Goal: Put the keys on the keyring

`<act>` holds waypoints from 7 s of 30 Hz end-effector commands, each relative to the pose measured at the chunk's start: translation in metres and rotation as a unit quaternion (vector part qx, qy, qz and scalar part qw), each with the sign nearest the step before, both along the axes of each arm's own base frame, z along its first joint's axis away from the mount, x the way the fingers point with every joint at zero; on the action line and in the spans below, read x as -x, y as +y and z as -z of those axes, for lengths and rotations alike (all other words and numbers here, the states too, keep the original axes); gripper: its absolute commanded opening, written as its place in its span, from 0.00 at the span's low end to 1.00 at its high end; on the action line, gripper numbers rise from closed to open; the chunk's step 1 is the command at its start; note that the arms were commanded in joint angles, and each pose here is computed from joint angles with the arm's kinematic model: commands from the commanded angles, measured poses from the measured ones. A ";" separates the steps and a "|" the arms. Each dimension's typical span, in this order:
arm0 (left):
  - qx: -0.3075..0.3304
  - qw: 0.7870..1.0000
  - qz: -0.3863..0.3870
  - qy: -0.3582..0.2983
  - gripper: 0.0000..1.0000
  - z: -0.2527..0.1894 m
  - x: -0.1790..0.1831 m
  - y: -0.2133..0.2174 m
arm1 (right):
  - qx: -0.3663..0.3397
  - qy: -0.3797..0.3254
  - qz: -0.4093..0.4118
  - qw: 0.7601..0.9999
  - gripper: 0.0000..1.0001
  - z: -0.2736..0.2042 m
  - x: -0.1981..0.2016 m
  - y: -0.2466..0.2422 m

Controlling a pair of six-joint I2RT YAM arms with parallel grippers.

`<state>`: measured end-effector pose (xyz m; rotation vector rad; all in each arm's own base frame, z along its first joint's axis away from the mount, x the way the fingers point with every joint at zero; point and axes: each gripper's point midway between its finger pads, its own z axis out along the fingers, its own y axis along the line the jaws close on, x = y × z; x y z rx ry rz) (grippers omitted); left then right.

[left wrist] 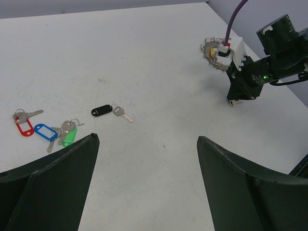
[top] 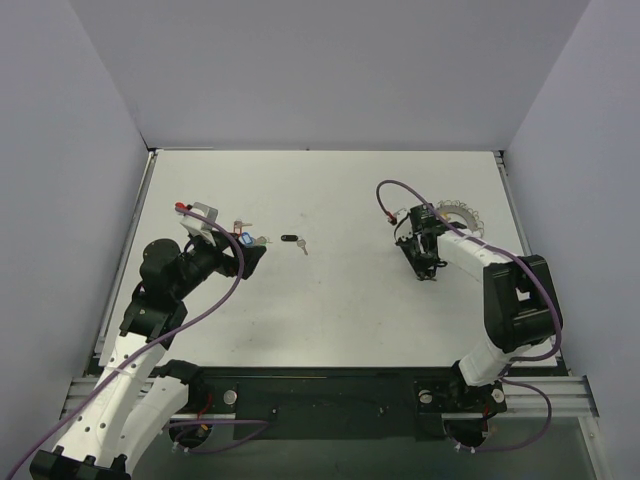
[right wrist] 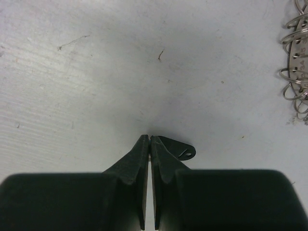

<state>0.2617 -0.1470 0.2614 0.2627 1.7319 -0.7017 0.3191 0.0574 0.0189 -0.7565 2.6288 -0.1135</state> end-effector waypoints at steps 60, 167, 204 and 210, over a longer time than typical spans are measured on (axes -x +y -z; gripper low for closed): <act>0.002 0.999 0.005 -0.039 0.93 -0.022 0.000 -0.001 | -0.004 0.151 0.032 0.988 0.39 -0.067 0.009 -0.011; 0.002 0.999 0.020 -0.040 0.93 -0.022 0.004 -0.005 | -0.085 -0.003 0.115 0.990 0.29 -0.025 -0.017 -0.010; 0.024 0.998 0.039 -0.035 0.97 -0.026 0.009 -0.013 | -0.047 0.067 0.040 0.996 0.62 -0.076 0.002 -0.021; 0.016 0.999 0.037 -0.030 0.97 -0.022 0.007 -0.012 | 0.006 0.149 0.063 0.987 0.36 -0.058 -0.006 -0.017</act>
